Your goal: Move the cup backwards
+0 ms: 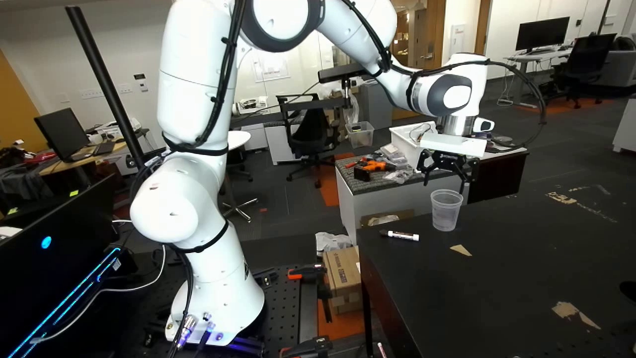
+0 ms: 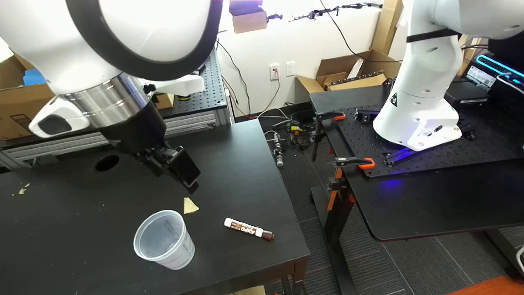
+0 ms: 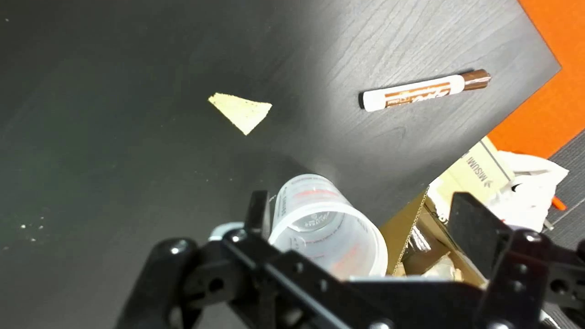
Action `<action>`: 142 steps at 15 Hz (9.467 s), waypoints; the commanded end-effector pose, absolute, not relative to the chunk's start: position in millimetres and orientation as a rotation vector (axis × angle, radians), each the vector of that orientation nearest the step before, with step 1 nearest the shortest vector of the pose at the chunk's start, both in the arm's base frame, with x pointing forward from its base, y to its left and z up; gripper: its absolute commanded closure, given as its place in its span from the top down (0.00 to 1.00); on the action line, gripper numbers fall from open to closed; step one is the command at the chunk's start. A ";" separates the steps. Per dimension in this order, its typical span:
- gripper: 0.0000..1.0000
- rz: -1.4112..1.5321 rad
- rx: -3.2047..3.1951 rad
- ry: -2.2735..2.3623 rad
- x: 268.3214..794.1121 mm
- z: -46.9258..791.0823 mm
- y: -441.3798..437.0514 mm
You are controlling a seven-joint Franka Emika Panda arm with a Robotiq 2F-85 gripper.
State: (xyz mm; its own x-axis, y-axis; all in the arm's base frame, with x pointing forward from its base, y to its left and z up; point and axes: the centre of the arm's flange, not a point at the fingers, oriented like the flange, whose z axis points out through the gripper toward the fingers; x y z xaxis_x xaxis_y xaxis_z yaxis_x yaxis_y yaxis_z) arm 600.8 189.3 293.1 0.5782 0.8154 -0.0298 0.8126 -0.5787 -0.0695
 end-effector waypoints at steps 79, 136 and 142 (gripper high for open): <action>0.01 -0.048 -3.056 -0.651 668.0 312.6 112.7; 1.00 -0.020 -2.994 0.081 616.9 260.4 -47.6; 1.00 -0.064 -3.017 0.017 600.7 289.2 -29.2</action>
